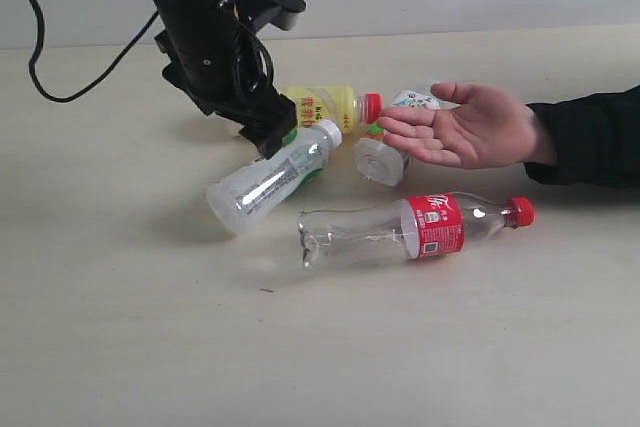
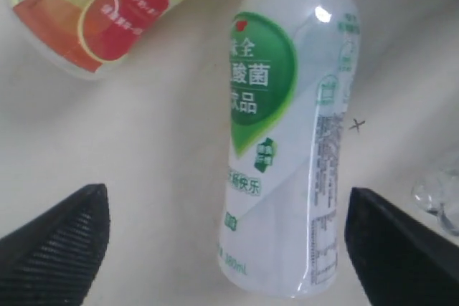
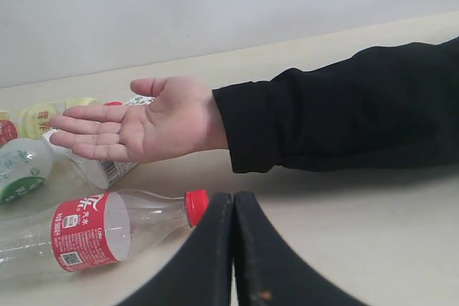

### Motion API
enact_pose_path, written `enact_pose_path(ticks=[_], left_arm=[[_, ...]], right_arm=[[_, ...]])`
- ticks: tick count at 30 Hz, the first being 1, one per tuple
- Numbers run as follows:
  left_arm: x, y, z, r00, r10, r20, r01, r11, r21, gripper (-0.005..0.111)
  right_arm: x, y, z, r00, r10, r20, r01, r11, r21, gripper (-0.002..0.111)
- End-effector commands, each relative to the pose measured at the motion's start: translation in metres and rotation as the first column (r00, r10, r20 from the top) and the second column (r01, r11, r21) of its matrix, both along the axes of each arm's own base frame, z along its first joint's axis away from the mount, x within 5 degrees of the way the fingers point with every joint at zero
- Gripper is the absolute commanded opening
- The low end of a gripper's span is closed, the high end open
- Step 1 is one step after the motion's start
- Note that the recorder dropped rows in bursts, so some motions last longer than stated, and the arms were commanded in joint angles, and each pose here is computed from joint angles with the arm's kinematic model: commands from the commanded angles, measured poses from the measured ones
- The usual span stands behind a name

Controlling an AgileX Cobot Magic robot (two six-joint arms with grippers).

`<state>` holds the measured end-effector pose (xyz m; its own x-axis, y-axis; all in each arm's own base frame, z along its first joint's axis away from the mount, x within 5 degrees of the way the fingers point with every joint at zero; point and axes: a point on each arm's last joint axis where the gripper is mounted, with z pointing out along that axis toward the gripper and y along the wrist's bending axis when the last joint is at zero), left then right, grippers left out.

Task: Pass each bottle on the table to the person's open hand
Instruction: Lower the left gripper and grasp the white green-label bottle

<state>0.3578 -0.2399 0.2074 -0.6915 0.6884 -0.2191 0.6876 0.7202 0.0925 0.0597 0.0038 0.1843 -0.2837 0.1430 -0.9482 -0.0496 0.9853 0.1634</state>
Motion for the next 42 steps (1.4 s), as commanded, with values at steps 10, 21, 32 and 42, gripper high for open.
enact_pose_path(ticks=[10, 21, 32, 42], left_arm=[[0.0, -0.01, -0.005, 0.994, -0.11, -0.013, 0.109, 0.993, -0.049, 0.085], [0.0, -0.011, -0.009, 0.994, -0.111, -0.024, 0.11, 0.993, -0.047, 0.085], [0.005, -0.014, -0.045, 0.988, -0.129, -0.086, 0.129, 0.992, -0.012, 0.085], [0.008, -0.017, -0.07, 0.986, -0.129, -0.108, 0.13, 0.992, 0.001, 0.085]], right_arm=[[0.001, 0.0, -0.001, 1.0, -0.002, 0.0, 0.002, 1.0, -0.003, 0.0], [0.001, 0.0, -0.001, 1.0, -0.002, 0.0, 0.002, 1.0, -0.003, 0.0], [0.001, 0.0, -0.001, 1.0, -0.002, 0.0, 0.002, 1.0, -0.003, 0.0], [0.001, 0.0, -0.001, 1.0, -0.002, -0.002, 0.002, 1.0, -0.003, 0.0]])
